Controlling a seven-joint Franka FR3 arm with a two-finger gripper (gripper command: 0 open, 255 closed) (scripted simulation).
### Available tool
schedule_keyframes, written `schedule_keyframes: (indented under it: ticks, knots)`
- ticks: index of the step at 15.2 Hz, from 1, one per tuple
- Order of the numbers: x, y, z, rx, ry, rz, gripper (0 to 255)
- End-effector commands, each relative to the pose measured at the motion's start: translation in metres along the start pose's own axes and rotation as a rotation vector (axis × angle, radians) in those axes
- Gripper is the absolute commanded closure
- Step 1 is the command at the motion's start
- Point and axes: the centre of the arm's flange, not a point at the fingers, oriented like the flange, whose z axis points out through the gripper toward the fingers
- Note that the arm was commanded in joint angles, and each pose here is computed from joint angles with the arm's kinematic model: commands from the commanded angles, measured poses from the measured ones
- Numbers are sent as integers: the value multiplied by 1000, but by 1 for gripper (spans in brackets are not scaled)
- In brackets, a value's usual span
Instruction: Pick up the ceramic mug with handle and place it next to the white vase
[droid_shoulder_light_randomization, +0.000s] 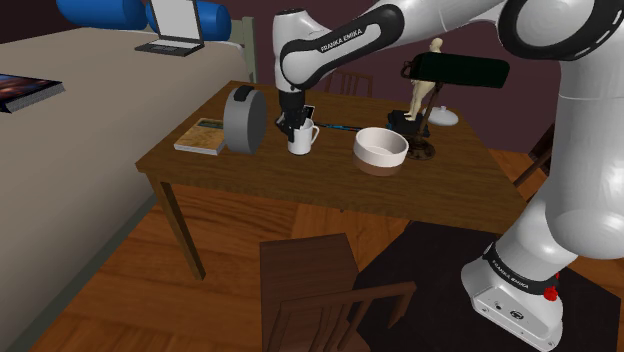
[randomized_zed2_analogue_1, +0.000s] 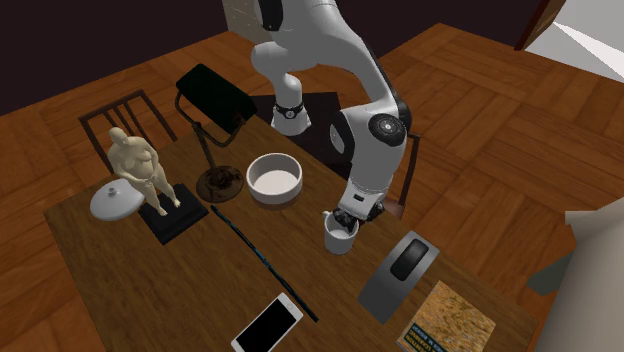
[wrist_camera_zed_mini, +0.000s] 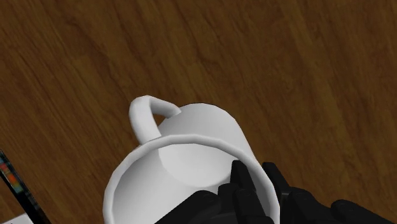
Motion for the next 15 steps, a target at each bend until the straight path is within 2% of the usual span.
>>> schedule_keyframes:
  ticks: [1, 15]
  knots:
    - [0, 1, -9, 0, 0, 0, 255]
    - [0, 5, -82, 0, 0, 0, 255]
